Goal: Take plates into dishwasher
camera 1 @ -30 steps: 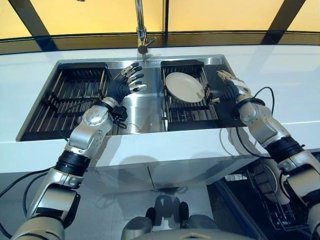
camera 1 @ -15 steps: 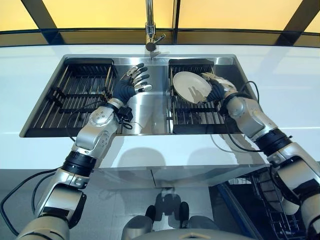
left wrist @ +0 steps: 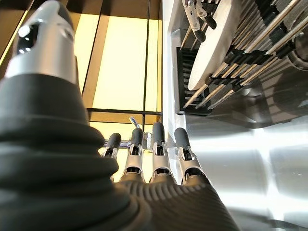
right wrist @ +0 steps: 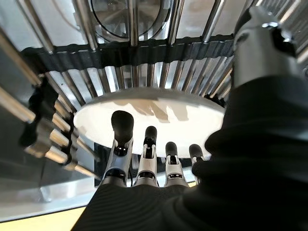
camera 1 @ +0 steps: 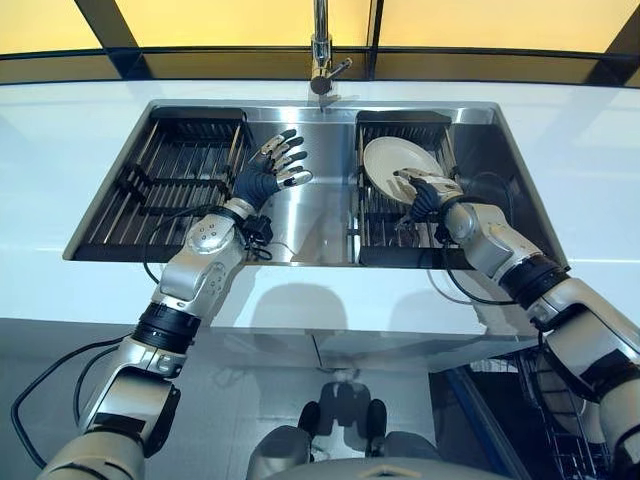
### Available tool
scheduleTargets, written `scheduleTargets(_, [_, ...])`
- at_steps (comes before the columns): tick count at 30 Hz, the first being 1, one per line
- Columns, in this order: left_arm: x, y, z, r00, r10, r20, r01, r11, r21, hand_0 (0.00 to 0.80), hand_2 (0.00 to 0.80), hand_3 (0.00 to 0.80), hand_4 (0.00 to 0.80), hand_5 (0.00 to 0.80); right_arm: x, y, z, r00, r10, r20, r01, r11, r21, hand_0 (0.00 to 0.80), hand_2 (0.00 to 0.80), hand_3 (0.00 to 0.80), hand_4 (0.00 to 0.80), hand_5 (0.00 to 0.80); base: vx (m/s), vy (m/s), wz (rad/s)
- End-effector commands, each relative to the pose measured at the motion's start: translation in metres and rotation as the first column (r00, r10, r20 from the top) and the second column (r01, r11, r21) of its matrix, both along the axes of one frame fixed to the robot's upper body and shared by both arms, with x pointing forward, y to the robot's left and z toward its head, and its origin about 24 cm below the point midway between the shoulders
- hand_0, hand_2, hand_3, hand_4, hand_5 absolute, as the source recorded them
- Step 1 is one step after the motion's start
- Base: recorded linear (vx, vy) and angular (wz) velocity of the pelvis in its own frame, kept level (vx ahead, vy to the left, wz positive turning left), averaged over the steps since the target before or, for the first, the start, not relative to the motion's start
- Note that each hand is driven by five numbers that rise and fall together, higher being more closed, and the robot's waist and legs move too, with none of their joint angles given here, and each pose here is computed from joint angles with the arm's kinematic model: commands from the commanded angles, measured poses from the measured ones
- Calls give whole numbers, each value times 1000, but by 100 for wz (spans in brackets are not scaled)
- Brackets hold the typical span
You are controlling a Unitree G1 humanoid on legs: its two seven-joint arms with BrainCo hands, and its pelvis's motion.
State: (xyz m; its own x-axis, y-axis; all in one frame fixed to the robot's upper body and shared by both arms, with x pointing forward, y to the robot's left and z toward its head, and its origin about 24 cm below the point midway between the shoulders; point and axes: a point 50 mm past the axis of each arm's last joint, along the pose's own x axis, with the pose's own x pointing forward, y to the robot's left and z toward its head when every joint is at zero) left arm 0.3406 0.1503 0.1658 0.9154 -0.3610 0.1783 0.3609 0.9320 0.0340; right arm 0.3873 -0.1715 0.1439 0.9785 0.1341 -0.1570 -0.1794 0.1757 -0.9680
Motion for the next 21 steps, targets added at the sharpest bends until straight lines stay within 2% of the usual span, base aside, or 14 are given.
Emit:
scheduleTargets(1, [0,-16,43,979,-69,192,68,998,13,0,0,0,0,0,17,11,72,968,1,251,17,998,-67,0,0,0,0,0,-58,11,5])
scheduleTargets(17, [4,-25,77,949,-85,303,82,996,22,0,0,0,0,0,25,-14,139,831,-194,522,214,977,22,0,0,0,0,0,-29,2,3])
scheduleTargets(18, [5,-25,78,949,-87,303,83,996,24,0,0,0,0,0,25,-15,143,823,-200,532,227,974,15,97,97,97,97,97,-12,-8,6])
scheduleTargets(19, [4,-25,79,948,-89,304,86,996,24,0,0,0,0,0,25,-15,146,814,-202,545,237,971,7,521,521,521,521,521,-12,-6,6])
scheduleTargets(20, [4,-26,80,947,-92,306,88,996,25,0,0,0,0,0,25,-14,149,814,-184,552,230,973,-14,800,800,800,800,800,-15,-8,4])
scheduleTargets(21, [4,-25,80,947,-93,308,89,996,26,0,0,0,0,0,25,-14,151,811,-179,557,226,974,-16,800,800,800,800,800,-8,-12,5])
